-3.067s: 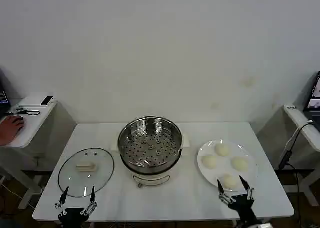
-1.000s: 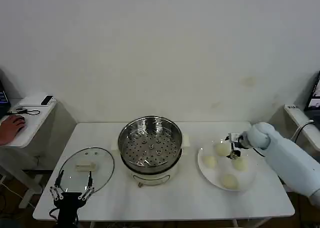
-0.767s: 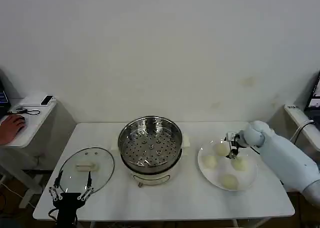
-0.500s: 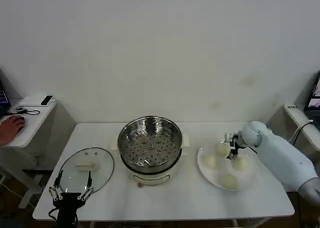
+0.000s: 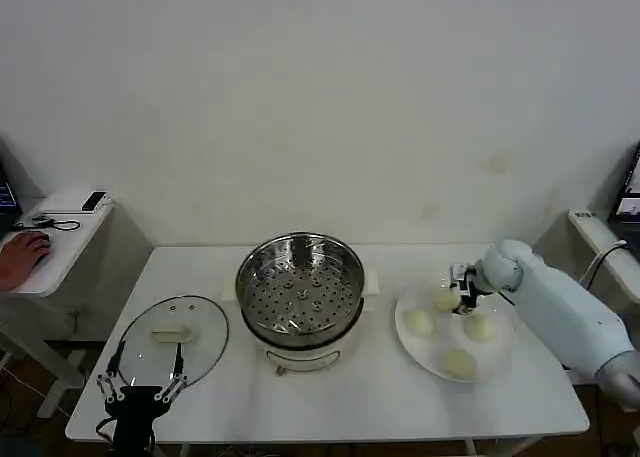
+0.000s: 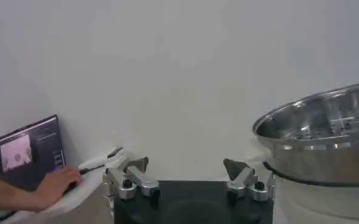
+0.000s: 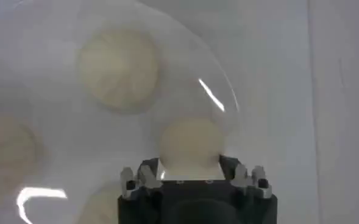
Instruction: Take steamed baozi put them in steamer then cover it.
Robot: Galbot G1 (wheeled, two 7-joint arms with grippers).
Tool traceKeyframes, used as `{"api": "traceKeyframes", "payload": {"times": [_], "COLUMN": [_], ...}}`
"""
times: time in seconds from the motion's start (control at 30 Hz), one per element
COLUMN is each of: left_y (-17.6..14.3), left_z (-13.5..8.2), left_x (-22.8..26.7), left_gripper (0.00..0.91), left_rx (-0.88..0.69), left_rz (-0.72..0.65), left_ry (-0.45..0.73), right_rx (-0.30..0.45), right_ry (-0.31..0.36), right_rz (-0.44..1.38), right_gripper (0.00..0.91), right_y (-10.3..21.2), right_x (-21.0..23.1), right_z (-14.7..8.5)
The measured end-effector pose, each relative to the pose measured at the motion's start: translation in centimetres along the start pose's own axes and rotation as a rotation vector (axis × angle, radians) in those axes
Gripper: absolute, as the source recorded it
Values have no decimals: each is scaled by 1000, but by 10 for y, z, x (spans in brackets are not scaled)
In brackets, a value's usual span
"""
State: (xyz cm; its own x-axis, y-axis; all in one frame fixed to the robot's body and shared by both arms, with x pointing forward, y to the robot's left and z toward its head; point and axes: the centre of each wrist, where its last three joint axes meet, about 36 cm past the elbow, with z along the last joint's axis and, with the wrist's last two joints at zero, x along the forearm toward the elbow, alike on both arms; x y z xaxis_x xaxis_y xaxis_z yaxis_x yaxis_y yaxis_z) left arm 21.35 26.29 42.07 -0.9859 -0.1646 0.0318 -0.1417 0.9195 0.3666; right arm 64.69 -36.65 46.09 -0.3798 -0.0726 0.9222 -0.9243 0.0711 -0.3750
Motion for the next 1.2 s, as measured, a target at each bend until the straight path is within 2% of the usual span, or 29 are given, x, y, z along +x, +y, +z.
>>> {"api": "traceKeyframes", "payload": {"times": [0.4,0.43,0.47,0.97,1.03,1.07,1.2], "left_y": [1,1,0,-2,-3,-3,-3], "left_z": [-2,-2,-2,-3,-3,-2,-2], "left_x": [4,4,4,4,4,4,4], "left_gripper": [907,907,907,907,907,907,907], "left_rx": [-1,-1,-2,6,6,6,6], "left_rz": [1,1,1,4,5,4,3], "left_ry": [0,-1,-1,-1,0,0,1], "right_rx": [-9,-10,-11,-23,-28,-30,-32], "right_ry": [-21,-19,-16,4,5,6,16], "right_rz": [-7,-7,-8,-20,-23,-25,-33], "right_gripper": [715,836,907,907,887,826,776], "right_y": [4,4,4,5,5,5,5], "right_x": [5,6,5,-6,-8,-9,-14], "right_z": [0,0,0,1,1,1,0]}}
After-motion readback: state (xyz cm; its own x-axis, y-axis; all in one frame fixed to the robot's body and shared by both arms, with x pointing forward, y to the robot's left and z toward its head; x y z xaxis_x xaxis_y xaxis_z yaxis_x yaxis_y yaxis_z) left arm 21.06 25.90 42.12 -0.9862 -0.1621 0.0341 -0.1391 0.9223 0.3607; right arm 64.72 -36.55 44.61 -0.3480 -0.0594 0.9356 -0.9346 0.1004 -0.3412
